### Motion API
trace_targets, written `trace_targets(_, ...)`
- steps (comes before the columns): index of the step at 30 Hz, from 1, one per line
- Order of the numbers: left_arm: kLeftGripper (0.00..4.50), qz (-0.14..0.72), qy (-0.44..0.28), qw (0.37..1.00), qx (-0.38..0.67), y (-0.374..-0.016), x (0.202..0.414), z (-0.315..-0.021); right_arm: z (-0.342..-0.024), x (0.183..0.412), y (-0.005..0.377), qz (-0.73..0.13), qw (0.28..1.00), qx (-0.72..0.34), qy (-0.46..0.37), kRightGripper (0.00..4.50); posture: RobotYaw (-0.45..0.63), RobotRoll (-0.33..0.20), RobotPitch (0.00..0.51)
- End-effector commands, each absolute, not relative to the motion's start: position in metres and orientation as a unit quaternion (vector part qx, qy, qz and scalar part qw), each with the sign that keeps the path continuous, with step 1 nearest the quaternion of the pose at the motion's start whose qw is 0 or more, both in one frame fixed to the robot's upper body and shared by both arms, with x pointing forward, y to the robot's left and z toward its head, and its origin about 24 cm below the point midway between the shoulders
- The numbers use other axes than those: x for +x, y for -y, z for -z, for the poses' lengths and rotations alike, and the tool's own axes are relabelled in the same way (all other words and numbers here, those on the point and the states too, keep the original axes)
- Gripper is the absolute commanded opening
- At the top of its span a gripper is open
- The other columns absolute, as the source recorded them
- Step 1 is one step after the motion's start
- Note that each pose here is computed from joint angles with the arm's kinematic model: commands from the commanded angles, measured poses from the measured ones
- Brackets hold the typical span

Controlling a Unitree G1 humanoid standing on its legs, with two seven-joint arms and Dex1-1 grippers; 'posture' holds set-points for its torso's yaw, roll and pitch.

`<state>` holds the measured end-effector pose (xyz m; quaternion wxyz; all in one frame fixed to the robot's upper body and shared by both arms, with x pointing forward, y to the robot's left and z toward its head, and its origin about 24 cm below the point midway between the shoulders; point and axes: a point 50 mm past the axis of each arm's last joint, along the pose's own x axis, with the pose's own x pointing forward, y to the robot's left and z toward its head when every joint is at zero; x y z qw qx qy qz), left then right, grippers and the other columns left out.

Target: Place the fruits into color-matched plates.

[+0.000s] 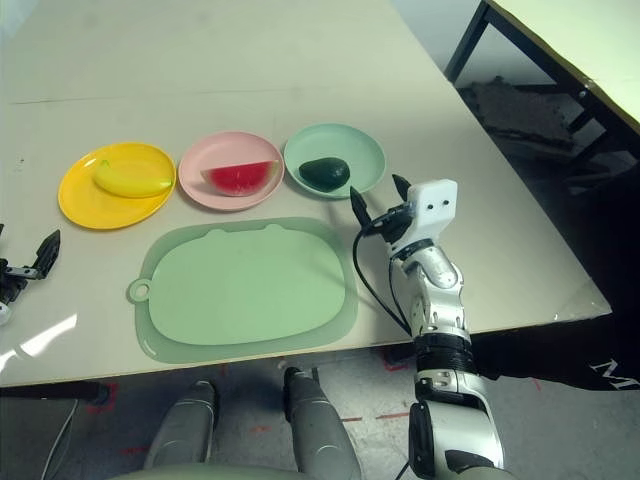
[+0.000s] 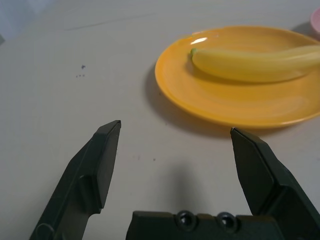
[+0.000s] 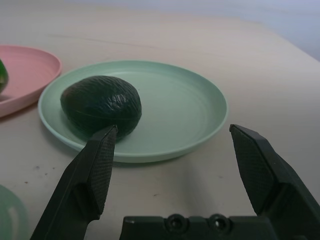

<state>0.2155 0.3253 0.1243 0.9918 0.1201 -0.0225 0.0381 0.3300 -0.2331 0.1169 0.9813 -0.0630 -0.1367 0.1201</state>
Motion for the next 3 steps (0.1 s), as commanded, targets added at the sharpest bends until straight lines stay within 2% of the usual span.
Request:
trace_targets(1, 4.46, -0.045, 0.021, 0.991, 0.128, -0.3258, 0.2089, -0.1241, -0.1127, 0.3304, 0.2285, -0.127, 0.982, -0.067, 0.126, 4.50, 0.13, 0.000, 0.265)
trace_targets(3, 4.46, -0.051, 0.023, 0.990, 0.130, -0.3269, 0.2079, -0.1253, -0.1135, 0.3318, 0.2287, -0.127, 0.982, -0.065, 0.127, 4.50, 0.14, 0.000, 0.263)
